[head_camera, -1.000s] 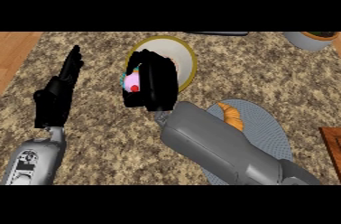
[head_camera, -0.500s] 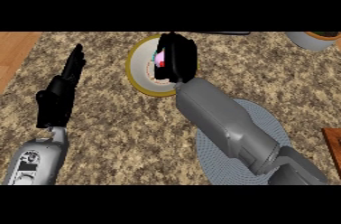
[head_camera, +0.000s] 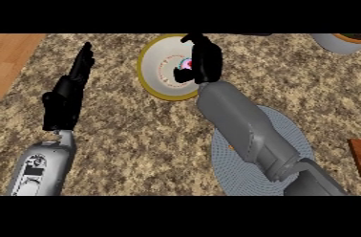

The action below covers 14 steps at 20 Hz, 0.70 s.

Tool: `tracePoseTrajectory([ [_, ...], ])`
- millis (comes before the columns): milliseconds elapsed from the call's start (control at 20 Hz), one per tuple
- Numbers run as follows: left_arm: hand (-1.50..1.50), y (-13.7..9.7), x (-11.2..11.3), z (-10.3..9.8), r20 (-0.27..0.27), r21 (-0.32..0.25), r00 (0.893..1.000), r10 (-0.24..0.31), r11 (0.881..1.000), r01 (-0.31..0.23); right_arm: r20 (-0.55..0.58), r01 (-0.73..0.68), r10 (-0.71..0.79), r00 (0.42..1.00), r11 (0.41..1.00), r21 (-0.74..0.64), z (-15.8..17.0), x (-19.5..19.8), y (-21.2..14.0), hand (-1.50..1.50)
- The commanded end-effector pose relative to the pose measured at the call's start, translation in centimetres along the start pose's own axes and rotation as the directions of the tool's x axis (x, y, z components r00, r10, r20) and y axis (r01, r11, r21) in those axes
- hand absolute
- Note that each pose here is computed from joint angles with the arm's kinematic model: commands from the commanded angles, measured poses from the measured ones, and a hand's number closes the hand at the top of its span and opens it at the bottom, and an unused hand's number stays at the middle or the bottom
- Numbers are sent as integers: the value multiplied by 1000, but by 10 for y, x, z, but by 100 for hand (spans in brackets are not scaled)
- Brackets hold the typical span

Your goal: Pick the cupcake from the placemat and place it in the bowl

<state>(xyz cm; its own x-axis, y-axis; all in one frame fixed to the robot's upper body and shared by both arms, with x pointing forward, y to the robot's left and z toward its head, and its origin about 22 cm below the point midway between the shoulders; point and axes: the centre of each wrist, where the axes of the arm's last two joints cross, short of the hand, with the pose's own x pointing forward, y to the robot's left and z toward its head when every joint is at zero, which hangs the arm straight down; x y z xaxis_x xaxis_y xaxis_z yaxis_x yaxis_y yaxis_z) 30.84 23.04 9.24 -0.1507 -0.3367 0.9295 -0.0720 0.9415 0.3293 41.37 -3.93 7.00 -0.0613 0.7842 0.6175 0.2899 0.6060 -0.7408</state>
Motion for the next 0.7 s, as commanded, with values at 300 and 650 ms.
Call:
tracePoseTrajectory([
  [300,0,11,-3,5,-11,12,1000,2,1000,-2,56,276,-276,960,961,8,-16,-10,-15,-150],
  [650,0,20,-7,17,-29,22,999,-15,1000,16,26,426,-426,904,905,17,-22,-63,-26,-150],
])
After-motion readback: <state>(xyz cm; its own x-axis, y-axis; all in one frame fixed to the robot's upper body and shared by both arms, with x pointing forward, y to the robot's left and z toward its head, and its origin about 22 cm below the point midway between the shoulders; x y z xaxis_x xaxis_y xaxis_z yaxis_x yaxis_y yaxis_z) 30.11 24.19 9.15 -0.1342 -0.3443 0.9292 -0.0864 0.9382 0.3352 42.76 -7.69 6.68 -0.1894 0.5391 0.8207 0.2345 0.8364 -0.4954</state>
